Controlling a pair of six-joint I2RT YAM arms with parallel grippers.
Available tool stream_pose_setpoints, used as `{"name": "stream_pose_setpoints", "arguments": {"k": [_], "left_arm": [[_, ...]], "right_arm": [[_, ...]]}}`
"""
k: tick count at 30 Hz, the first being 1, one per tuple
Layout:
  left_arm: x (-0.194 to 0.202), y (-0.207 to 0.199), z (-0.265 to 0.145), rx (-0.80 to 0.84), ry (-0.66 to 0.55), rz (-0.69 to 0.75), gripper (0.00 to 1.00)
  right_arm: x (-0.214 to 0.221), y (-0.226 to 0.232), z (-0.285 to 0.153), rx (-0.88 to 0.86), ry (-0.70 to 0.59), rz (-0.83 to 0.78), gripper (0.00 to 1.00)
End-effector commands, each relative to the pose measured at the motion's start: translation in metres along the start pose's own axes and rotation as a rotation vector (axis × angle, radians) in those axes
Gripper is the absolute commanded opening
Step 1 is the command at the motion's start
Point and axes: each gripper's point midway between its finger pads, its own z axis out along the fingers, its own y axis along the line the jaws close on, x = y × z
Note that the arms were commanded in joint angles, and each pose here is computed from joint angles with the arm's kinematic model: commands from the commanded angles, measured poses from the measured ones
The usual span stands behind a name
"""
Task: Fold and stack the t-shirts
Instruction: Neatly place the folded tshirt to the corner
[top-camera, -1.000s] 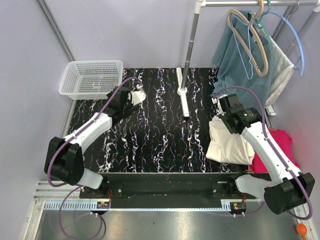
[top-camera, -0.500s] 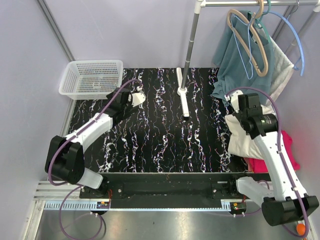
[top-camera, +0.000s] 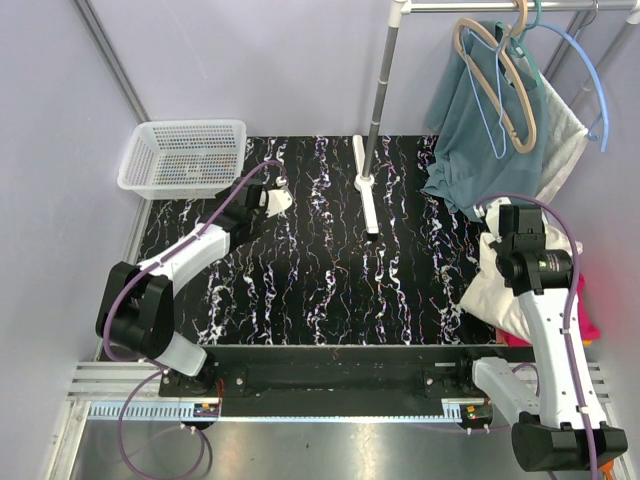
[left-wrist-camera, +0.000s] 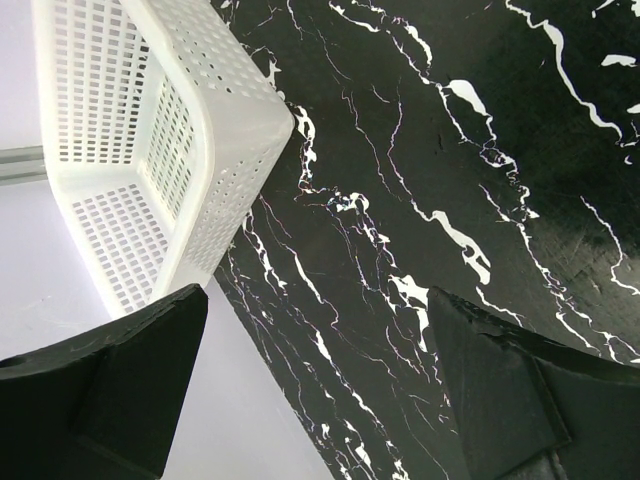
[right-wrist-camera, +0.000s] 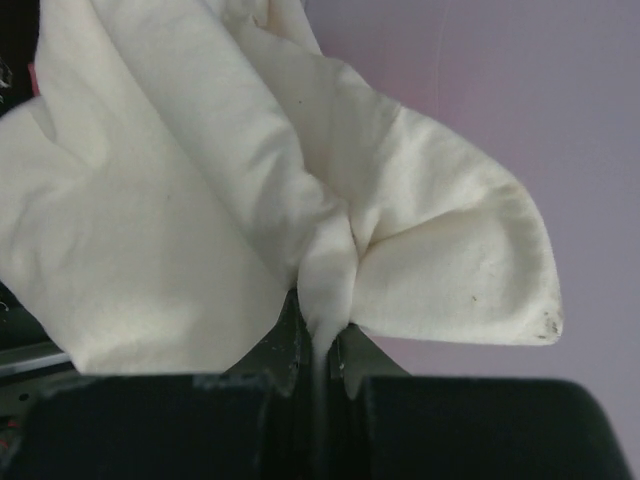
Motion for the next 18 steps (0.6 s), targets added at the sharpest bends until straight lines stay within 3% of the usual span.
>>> {"name": "stream_pose_setpoints", "arguments": {"k": [1,18], "left_arm": [[-0.017,0.02,-0.011,-0.051,-0.065,-0.028,0.98],[-0.015,0.006,-0.019,-0.023,-0.125,-0.042,0.98]], "right_arm": [[0.022,-0.014,0.008,0.075,0.122,-0.034,0.0],[0.039,-0.063,0.061,0.185,0.336,-0.05,0.0]]}}
